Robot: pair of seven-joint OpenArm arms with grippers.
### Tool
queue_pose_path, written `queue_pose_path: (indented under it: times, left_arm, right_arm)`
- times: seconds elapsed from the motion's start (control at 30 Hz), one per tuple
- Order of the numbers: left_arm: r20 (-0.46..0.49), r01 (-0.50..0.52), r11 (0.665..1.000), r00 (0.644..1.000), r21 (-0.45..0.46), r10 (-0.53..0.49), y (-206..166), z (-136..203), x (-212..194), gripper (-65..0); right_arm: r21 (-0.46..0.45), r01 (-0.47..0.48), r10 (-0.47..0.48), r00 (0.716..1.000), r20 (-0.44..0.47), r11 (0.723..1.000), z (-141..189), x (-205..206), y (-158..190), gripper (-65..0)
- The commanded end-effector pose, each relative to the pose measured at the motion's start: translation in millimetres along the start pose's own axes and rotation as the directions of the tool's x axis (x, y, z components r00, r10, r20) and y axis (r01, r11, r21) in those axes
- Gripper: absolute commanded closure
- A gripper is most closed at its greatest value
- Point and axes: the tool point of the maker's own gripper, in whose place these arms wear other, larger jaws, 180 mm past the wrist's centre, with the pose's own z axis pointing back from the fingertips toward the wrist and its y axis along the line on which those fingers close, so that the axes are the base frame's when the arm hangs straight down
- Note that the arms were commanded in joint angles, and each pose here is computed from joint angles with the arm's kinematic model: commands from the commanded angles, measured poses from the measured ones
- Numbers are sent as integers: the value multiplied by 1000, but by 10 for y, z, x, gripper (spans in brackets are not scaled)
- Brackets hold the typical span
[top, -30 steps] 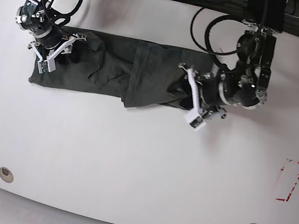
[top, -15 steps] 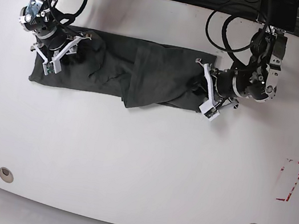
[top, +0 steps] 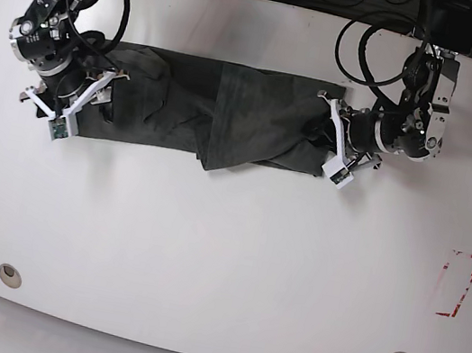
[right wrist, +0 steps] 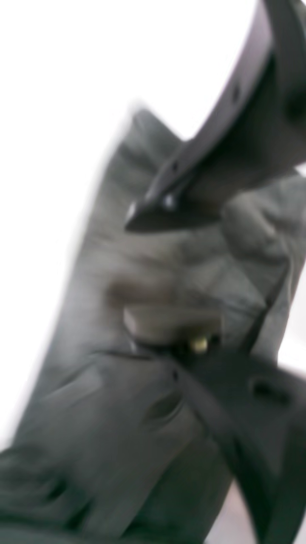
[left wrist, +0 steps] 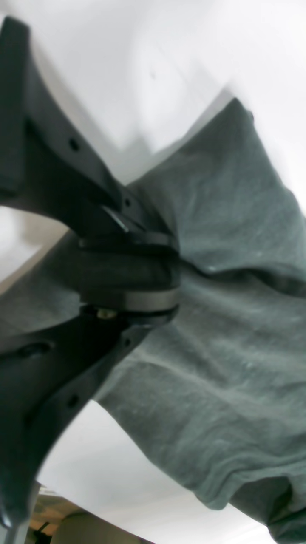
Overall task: Layout the t-shirt on the table in an organized manner, then fold the t-shirt properly
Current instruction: 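Release the right gripper and move it to the strip's other end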
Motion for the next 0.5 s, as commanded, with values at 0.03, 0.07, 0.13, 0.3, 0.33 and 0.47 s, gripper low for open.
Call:
queue_pose_path:
  times: [0.03,0.07,0.13,0.3,0.33,0.47]
  left_arm:
    - [-22,19,999,1000,27,-18,96,68,-42,-103]
    - [-19,21,999,1000,28,-20,104,74,-39,-103]
    - [-22,25,999,999,36,-24,138,100,-55,-103]
    - [-45,23,999,999,50,-20,224,138,-136,-103]
    - [-49,20,998,999,53,-18,251,145,-153,-103]
    - [-42,2,998,999,60,1,324,142,-195,-103]
  right_arm:
    - [-104,35,-36,999,-4,994,158,104,-282,-515]
    - [-121,53,-55,998,-10,991,181,86,-340,-544]
    - [-173,103,-107,994,-16,980,258,53,-525,-615]
    - [-190,223,-230,973,-15,956,326,-89,-749,-650]
    - [-175,255,-262,965,-15,951,318,-130,-778,-650]
    - [-112,333,-337,942,-13,936,292,-242,-870,-650]
